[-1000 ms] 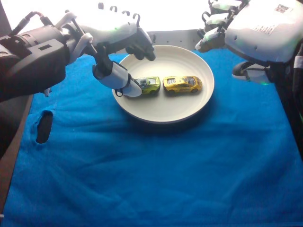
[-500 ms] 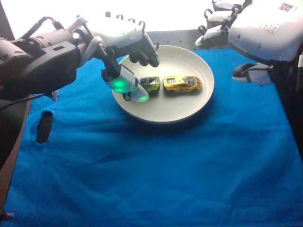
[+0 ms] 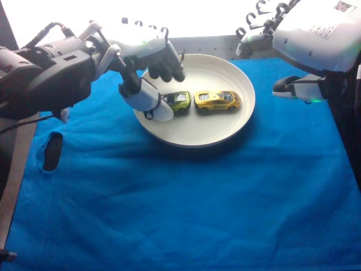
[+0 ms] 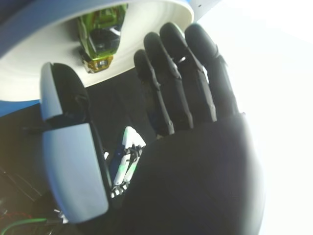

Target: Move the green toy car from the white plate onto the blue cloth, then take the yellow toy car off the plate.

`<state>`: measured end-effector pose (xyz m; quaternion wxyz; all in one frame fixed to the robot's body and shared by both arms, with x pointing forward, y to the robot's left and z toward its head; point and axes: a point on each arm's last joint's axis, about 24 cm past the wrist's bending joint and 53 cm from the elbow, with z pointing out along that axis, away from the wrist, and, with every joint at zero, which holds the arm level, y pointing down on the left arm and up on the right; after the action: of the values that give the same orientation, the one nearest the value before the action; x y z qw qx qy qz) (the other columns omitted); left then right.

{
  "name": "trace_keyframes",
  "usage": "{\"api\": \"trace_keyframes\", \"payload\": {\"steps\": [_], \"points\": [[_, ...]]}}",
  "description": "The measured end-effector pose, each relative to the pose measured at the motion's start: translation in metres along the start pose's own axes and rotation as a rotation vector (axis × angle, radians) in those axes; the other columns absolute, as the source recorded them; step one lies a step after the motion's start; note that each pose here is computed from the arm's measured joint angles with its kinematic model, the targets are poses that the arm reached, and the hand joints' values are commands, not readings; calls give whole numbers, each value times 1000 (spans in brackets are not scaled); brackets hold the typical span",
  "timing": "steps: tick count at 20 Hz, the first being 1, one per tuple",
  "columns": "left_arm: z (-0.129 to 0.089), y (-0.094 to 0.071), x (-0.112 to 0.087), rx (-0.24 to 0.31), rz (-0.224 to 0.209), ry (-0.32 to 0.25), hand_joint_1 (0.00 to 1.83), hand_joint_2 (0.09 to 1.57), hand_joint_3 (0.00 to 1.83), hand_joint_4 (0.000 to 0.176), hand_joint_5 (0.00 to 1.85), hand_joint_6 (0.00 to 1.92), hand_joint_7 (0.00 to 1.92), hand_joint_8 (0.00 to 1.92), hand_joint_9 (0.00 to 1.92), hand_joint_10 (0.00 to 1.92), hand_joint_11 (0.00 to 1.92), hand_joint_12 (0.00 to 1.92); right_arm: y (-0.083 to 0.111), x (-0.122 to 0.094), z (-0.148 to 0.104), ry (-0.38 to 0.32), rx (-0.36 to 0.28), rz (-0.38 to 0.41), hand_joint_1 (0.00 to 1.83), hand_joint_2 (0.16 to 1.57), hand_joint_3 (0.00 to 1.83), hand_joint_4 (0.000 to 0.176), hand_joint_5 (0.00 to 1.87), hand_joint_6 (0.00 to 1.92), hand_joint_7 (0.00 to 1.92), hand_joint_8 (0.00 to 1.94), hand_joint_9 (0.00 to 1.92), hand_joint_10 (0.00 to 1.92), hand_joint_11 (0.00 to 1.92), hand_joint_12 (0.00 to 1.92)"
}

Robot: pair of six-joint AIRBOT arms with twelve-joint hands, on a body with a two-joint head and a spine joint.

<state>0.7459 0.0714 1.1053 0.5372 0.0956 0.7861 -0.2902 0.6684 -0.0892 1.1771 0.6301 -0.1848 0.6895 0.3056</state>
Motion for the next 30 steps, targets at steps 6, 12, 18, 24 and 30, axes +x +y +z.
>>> {"api": "trace_keyframes", "payload": {"steps": [6, 12, 18, 24, 30], "points": [[4, 2, 5, -9, -11, 10, 918, 965, 4, 0, 828, 15, 811, 207, 596, 841, 377, 1515, 0, -1, 0, -3, -1, 1, 1158, 953, 6, 0, 538, 607, 500, 1023, 358, 1447, 245, 1921], [5, 12, 9, -29, -21, 18, 923, 988, 10, 0, 828, 14, 826, 215, 620, 841, 395, 1513, 3, -1, 0, -5, -5, 2, 1173, 962, 9, 0, 519, 635, 468, 1118, 324, 1476, 150, 1921], [6, 11, 13, -30, -27, 25, 936, 1010, 2, 0, 869, 32, 657, 1171, 651, 1476, 624, 1863, 3, -1, 0, -6, -6, 3, 1191, 964, 9, 0, 484, 699, 445, 1102, 304, 1476, 135, 1921], [6, 14, 13, -36, -27, 29, 1199, 1185, 7, 0, 792, 1027, 846, 1435, 846, 1616, 842, 1913, 3, -1, 0, -6, -6, 3, 1198, 975, 9, 0, 451, 774, 423, 1131, 255, 1475, 34, 1921], [6, 14, 10, -35, -44, 16, 1218, 1224, 1, 0, 772, 1044, 815, 1563, 944, 1791, 960, 1921, 2, -2, -1, -6, -3, 1, 1155, 979, 9, 0, 439, 837, 436, 1152, 308, 1505, 209, 1921]]}}
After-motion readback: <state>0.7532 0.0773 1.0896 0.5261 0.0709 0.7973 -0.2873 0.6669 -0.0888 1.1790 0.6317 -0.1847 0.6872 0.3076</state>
